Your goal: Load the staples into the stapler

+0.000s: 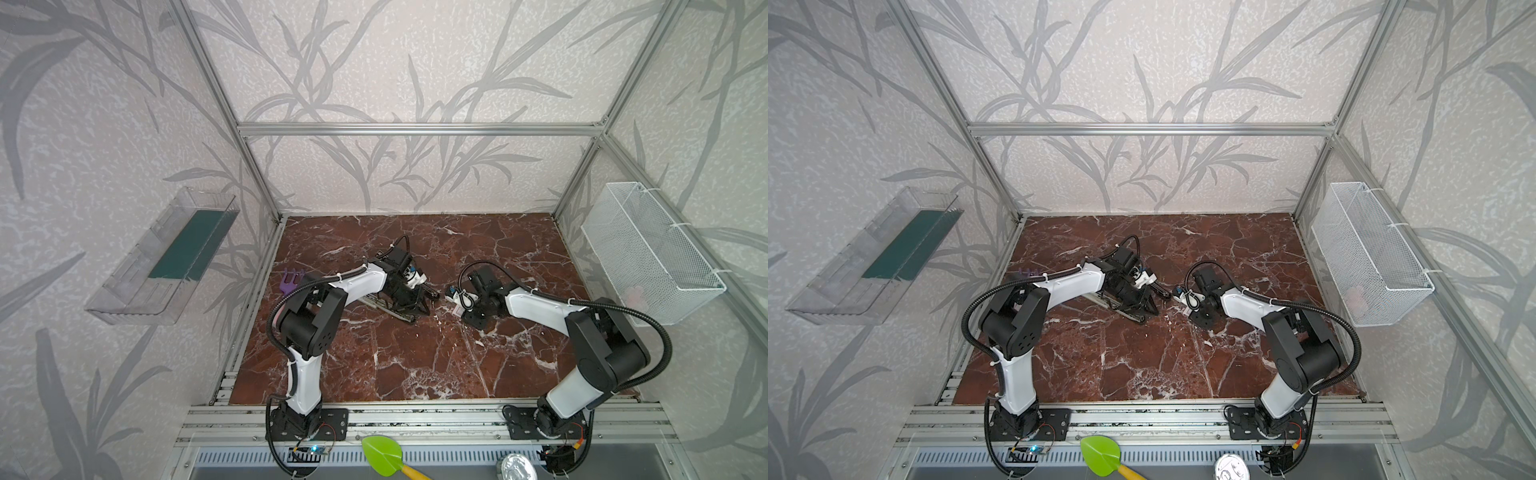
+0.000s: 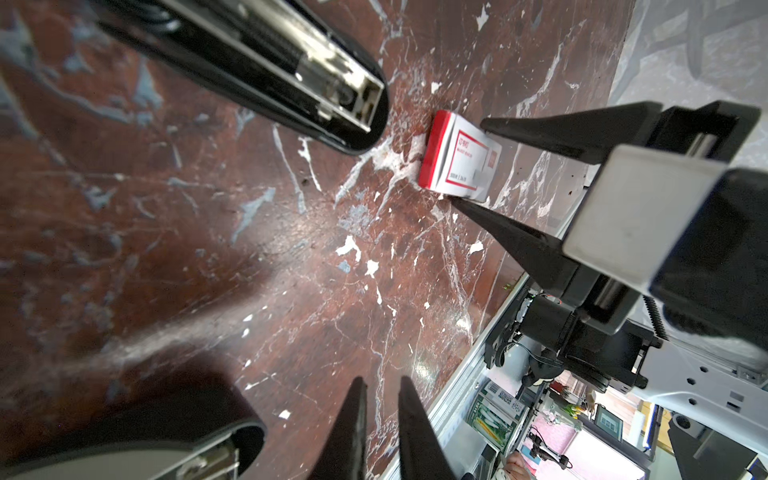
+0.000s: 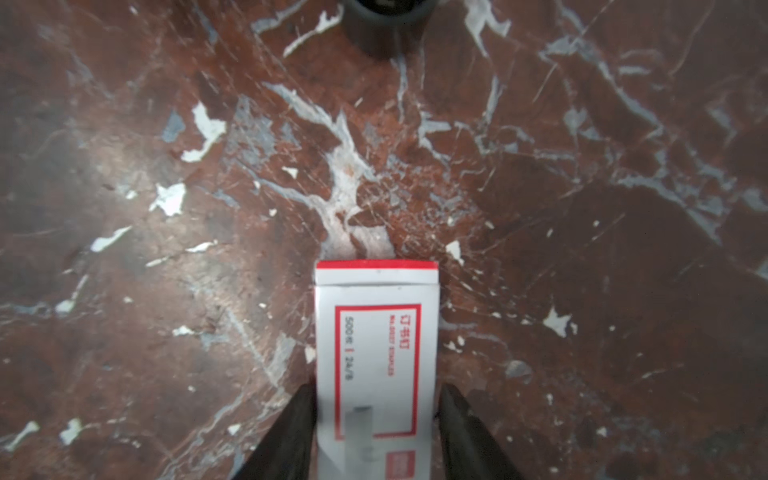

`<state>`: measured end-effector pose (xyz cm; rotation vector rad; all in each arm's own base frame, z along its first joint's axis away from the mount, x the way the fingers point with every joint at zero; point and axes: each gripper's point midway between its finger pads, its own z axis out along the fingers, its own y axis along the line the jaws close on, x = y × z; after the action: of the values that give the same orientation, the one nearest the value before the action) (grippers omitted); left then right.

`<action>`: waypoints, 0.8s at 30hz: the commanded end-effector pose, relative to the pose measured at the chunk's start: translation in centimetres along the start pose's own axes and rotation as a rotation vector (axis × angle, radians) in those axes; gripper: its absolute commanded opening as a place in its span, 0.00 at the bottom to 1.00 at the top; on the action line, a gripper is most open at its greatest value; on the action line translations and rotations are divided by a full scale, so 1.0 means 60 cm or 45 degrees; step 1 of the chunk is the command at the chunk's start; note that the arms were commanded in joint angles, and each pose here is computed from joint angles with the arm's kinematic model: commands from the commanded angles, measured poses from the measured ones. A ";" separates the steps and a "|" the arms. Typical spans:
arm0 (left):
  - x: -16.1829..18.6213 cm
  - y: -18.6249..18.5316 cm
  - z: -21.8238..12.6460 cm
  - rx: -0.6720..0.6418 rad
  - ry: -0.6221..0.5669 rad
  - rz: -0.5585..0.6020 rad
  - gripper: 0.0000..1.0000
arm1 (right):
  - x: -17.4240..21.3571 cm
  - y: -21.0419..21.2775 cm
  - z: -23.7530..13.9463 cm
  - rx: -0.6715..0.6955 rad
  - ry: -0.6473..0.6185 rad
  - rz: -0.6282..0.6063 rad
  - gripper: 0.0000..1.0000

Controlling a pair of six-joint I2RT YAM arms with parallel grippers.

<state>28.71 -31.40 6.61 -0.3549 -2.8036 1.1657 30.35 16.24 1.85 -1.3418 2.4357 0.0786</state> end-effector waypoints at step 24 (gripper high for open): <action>0.007 -0.009 -0.021 0.003 -0.068 -0.005 0.17 | 0.041 -0.104 -0.002 0.188 0.237 0.388 0.45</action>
<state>28.34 -30.93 6.38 -0.3098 -2.8224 1.1619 34.48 12.55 2.66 -0.9641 2.6427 -0.0259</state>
